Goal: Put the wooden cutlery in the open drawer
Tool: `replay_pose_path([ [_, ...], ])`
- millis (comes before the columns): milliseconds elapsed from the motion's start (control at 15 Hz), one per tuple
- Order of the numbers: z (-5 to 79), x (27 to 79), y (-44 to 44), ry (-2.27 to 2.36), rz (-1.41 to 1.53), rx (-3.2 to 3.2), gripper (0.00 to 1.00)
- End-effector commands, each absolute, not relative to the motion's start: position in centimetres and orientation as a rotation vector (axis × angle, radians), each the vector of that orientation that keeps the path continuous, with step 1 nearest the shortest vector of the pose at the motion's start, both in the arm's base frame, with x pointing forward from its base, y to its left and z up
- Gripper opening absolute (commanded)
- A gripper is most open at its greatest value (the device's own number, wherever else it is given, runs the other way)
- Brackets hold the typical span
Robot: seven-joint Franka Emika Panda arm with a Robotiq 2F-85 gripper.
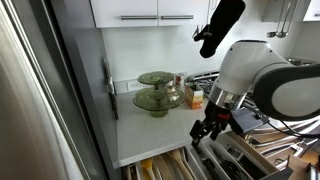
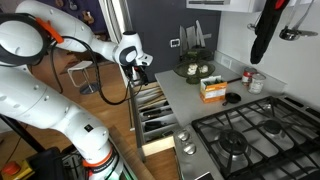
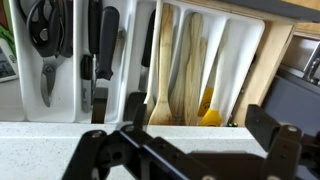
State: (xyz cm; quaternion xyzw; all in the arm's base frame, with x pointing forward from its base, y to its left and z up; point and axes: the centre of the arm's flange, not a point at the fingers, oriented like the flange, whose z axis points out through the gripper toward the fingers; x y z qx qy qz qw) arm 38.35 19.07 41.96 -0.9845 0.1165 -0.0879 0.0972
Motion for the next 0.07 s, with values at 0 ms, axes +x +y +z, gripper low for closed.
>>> replay_pose_path([
  [0, 42.25, 37.99, 19.06, 0.347, -0.273, -2.914, 1.0],
])
